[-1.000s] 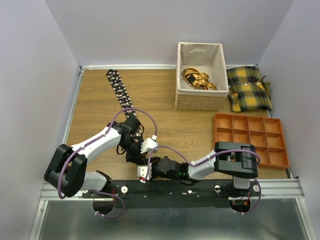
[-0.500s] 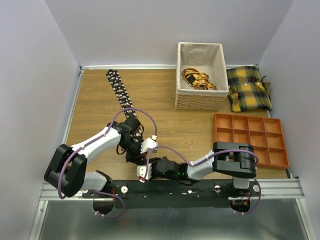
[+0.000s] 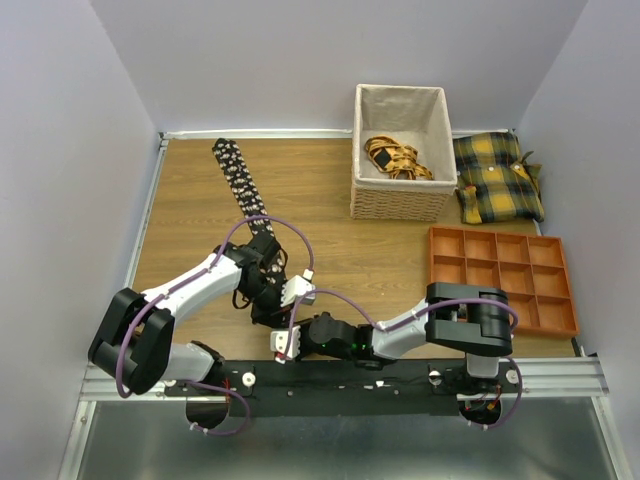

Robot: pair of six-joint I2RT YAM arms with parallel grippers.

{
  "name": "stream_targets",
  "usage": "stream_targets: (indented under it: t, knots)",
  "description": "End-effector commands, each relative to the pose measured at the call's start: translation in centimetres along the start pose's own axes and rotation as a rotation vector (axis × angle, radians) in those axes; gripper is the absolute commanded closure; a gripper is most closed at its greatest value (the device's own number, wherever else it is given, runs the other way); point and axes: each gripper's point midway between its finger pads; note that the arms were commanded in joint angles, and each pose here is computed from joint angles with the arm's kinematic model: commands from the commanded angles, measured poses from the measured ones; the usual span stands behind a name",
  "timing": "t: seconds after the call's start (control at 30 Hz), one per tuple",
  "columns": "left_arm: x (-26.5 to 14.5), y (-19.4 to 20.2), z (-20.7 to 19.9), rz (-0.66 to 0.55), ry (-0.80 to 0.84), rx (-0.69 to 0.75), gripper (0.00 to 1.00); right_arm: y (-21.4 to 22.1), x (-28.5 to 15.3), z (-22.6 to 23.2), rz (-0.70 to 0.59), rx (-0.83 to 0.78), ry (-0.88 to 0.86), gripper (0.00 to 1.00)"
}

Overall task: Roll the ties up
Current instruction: Roll the tie at the center of the board.

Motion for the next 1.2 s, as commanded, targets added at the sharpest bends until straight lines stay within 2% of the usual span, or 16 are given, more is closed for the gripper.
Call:
stream_targets:
  t: [0.0, 0.03, 0.1, 0.13, 0.2, 0.23, 0.3, 0.33, 0.37, 0.4, 0.43, 0.5, 0.7, 0.87, 0.97, 1.17]
  knots:
    - [-0.3, -0.9, 0.0, -0.034, 0.008, 0.009, 1.00, -0.2, 0.5, 0.3, 0.002, 0.027, -0.034, 0.88]
    - [-0.3, -0.8, 0.0, -0.035, 0.007, 0.008, 1.00, 0.0, 0.4, 0.4, 0.006, 0.035, -0.041, 0.90]
    - [-0.5, -0.9, -0.3, -0.041, 0.012, 0.017, 0.93, 0.2, 0.3, 0.9, 0.010, 0.056, -0.071, 0.91]
    - [-0.5, -0.9, -0.7, -0.049, 0.031, 0.037, 0.82, 0.2, 0.2, 1.0, 0.009, 0.069, -0.082, 0.91]
    - [-0.7, -1.0, -0.8, -0.056, 0.028, 0.044, 0.70, 0.2, 0.1, 1.6, 0.010, 0.132, -0.130, 0.92]
    - [-1.0, -0.9, -0.6, -0.064, 0.016, 0.036, 0.59, 0.3, 0.1, 1.7, 0.015, 0.156, -0.147, 0.92]
    - [-1.4, -0.9, -0.3, -0.073, -0.002, 0.041, 0.46, 0.6, -0.2, 2.8, 0.030, 0.228, -0.239, 0.92]
    - [-1.6, -0.7, -0.1, -0.078, -0.017, 0.043, 0.28, 0.8, -0.3, 3.0, 0.040, 0.253, -0.261, 0.92]
    - [-2.2, -0.4, 0.6, -0.082, -0.052, 0.051, 0.18, 0.8, -0.5, 3.8, 0.042, 0.278, -0.310, 0.92]
    - [-2.8, -0.4, 1.0, -0.090, -0.089, 0.068, 0.15, 1.2, -0.7, 3.6, 0.060, 0.317, -0.317, 0.92]
    - [-3.3, -0.1, 1.2, -0.096, -0.112, 0.082, 0.02, 1.4, -0.9, 3.7, 0.061, 0.333, -0.329, 0.92]
    - [-4.4, 0.6, 1.9, -0.103, -0.182, 0.146, 0.01, 1.5, -1.2, 3.7, 0.058, 0.378, -0.363, 0.92]
    - [-4.8, 1.7, 3.0, -0.103, -0.288, 0.188, 0.03, 1.9, -0.8, 4.1, 0.085, 0.498, -0.465, 0.92]
    - [-5.1, 1.1, 2.7, -0.135, -0.289, 0.212, 0.13, 0.9, 0.0, 4.1, 0.116, 0.627, -0.583, 0.91]
    - [-5.5, 0.8, 2.5, -0.136, -0.301, 0.241, 0.18, 0.7, -0.1, 4.1, 0.158, 0.714, -0.652, 0.90]
    - [-5.1, 1.8, 1.4, -0.101, -0.353, 0.346, 0.16, 2.5, 1.0, 3.0, 0.314, 1.010, -0.686, 0.88]
Point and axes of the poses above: each gripper's point midway between its finger pads, its own x axis out along the fingers, its own z axis along the line the jaws close on, y = z × x, and after that the axes turned 10 degrees about x, right-handed
